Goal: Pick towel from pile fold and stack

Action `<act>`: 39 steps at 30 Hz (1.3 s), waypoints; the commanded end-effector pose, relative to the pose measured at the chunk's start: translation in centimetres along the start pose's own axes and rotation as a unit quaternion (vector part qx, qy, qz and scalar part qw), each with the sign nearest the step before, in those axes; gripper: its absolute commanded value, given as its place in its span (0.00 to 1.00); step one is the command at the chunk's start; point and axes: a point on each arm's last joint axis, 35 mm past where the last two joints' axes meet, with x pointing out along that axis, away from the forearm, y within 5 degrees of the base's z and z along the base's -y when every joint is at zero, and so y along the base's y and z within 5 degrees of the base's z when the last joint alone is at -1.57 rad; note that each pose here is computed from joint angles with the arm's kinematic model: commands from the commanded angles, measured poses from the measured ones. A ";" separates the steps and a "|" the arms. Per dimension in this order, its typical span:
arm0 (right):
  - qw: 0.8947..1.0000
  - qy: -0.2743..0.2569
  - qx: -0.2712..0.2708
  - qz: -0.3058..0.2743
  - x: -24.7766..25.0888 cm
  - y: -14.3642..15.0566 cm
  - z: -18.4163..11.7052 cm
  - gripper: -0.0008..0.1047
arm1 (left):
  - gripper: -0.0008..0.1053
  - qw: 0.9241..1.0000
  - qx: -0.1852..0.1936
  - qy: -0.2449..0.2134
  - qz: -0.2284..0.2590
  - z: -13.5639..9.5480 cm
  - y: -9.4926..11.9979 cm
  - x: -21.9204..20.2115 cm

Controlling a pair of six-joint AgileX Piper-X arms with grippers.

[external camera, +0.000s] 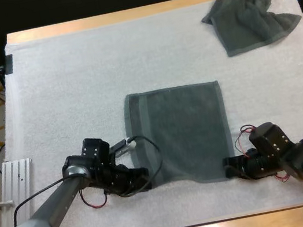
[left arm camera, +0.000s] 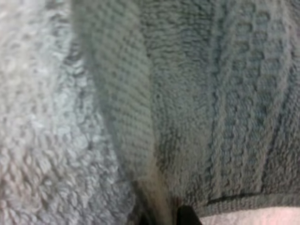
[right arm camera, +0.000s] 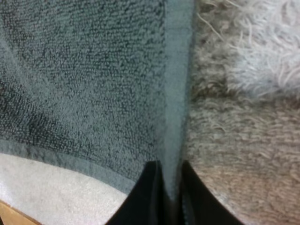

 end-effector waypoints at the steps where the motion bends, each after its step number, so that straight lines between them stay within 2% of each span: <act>1: 1.000 -0.001 -0.007 0.005 -0.2 0.2 0.1 0.02 | 0.01 1.000 0.006 0.005 0.017 -0.6 0.0 -0.2; 5: 1.000 -0.012 -0.016 0.012 -1.4 0.9 0.2 0.01 | 0.01 0.999 0.042 -0.005 0.033 -2.1 -1.0 -2.1; 8: 0.999 -0.020 -0.020 0.017 -2.7 1.7 0.2 0.01 | 0.01 0.998 0.054 -0.009 0.043 -3.6 -1.7 -3.5; 14: 0.999 -0.013 -0.031 0.013 -5.6 3.4 -0.5 0.01 | 0.01 0.997 0.063 -0.005 0.044 -6.6 -2.4 -5.6; 18: 0.999 -0.005 -0.053 -0.008 -6.4 4.3 -1.4 0.01 | 0.01 0.996 0.073 -0.016 0.039 -7.0 -2.6 -6.0; 21: 0.998 -0.019 -0.053 -0.018 -6.3 4.6 -1.4 0.01 | 0.01 0.996 0.078 -0.033 0.011 -6.3 -3.0 -5.9; 24: 0.998 -0.049 -0.032 -0.016 -5.9 4.7 -0.4 0.01 | 0.01 0.995 0.063 -0.064 -0.030 -4.9 -3.7 -5.8; 29: 0.993 -0.119 0.021 0.008 -4.8 4.0 2.9 0.01 | 0.01 0.992 0.035 -0.094 -0.077 -1.9 -4.2 -4.7; 36: 0.986 -0.144 0.080 0.029 -3.8 1.4 7.7 0.01 | 0.01 0.986 0.005 -0.126 -0.111 1.9 -4.0 -2.8; 39: 0.984 -0.146 0.091 0.039 -3.2 0.6 9.6 0.01 | 0.01 0.982 0.007 -0.142 -0.125 3.2 -4.0 -2.2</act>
